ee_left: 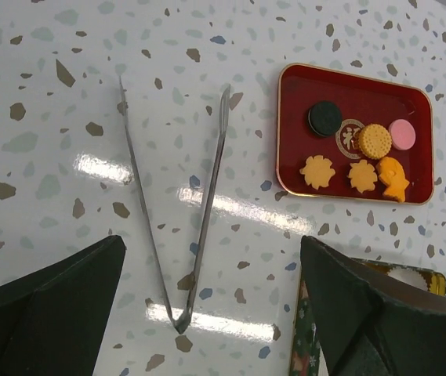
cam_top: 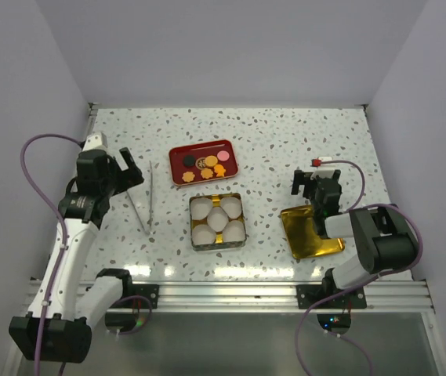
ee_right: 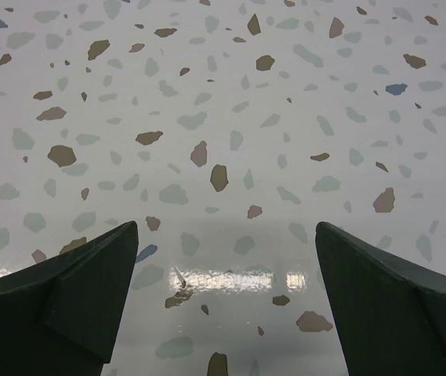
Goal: Pack the cookies
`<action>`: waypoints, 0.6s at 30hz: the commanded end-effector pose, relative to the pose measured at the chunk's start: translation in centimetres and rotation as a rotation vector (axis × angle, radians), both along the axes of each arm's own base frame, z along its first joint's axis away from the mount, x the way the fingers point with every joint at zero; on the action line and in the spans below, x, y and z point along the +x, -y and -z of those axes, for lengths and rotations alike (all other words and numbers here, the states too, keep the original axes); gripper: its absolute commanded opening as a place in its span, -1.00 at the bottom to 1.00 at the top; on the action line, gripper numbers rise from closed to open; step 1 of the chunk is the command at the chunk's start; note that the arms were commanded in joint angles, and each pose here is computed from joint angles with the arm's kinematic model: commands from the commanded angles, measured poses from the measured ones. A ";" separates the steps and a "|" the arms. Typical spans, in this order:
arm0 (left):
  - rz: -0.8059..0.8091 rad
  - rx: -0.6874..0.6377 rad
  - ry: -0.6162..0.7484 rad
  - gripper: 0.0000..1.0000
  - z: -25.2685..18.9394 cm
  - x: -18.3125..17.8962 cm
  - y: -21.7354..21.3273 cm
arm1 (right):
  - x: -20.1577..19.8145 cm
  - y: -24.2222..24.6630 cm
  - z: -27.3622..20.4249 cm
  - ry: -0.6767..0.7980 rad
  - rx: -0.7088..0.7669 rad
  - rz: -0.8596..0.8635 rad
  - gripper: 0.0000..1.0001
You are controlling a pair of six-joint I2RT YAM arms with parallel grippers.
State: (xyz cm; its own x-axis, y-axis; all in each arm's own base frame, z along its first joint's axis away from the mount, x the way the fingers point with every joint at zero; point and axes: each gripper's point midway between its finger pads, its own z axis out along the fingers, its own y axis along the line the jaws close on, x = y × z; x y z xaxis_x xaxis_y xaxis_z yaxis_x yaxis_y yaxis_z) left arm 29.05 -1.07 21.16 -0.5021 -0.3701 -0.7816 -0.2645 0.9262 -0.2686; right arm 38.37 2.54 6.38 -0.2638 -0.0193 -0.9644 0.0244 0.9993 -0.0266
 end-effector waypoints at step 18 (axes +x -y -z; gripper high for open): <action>-0.154 -0.039 -0.431 1.00 9.9 -4.9 -0.7 | 0.9 0.0 -1.8 0.060 -0.005 0.000 0.97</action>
